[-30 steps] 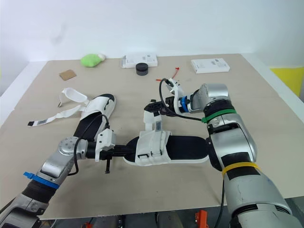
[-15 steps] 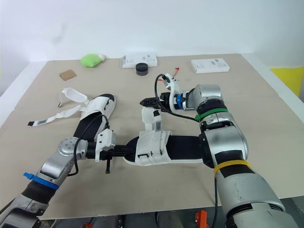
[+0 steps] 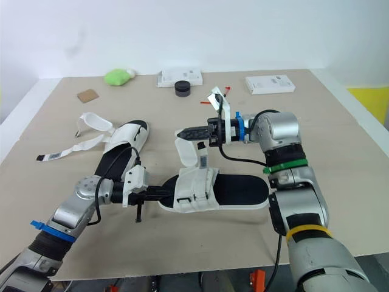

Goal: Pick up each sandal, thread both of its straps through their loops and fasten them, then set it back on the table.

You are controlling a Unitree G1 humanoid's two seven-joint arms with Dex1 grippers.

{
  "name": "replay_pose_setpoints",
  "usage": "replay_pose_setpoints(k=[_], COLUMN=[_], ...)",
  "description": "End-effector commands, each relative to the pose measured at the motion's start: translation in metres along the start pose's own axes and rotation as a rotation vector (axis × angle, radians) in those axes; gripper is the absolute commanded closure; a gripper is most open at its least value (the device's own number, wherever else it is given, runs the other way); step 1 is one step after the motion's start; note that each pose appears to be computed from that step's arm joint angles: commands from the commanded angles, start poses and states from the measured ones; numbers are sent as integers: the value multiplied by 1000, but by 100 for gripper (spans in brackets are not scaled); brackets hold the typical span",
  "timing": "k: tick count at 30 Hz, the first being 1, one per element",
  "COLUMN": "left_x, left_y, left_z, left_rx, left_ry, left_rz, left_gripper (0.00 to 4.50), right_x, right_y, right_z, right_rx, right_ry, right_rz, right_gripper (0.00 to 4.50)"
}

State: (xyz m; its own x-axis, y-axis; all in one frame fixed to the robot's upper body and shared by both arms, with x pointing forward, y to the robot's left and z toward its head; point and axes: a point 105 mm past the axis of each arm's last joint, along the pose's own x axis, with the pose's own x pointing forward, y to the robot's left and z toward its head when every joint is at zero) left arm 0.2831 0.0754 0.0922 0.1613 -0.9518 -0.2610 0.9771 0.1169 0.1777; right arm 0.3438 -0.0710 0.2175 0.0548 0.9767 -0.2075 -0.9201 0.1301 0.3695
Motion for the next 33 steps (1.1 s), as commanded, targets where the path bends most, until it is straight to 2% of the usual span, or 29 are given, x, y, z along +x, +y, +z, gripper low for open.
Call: replay_pose_setpoints(k=[1, 8, 14, 17, 19, 23, 27, 29, 33], left_x=[0, 0, 1, 1, 1, 1, 1, 0, -1], left_y=[-10, -9, -9, -8, -8, -8, -7, -7, -6], left_z=[-35, -35, -34, -35, -35, -35, -34, -34, -34], left_rx=[-96, -97, -96, -95, -95, -94, -91, -89, -88], left_ry=[123, 124, 123, 124, 125, 126, 127, 129, 131], left_rz=[-12, -13, -15, -15, -17, -20, -21, -21, -18], left_gripper=[450, 450, 450, 450, 450, 450, 450, 450, 450], right_x=[5, 34, 30, 23, 20, 11, -4, -20, -36], right_y=[44, 43, 36, 31, 28, 23, 31, 53, 75], right_z=[-19, -76, -106, -109, -103, -90, -74, -69, -70], right_rx=[-308, -736, -1000, -967, -905, -716, -486, -356, -301], right_ry=[134, 268, 386, 422, 414, 408, 396, 409, 447], right_rz=[126, 18, 54, 60, 36, -4, 35, 145, 231], right_gripper=[448, 448, 448, 360, 263, 99, 99, 99, 99])
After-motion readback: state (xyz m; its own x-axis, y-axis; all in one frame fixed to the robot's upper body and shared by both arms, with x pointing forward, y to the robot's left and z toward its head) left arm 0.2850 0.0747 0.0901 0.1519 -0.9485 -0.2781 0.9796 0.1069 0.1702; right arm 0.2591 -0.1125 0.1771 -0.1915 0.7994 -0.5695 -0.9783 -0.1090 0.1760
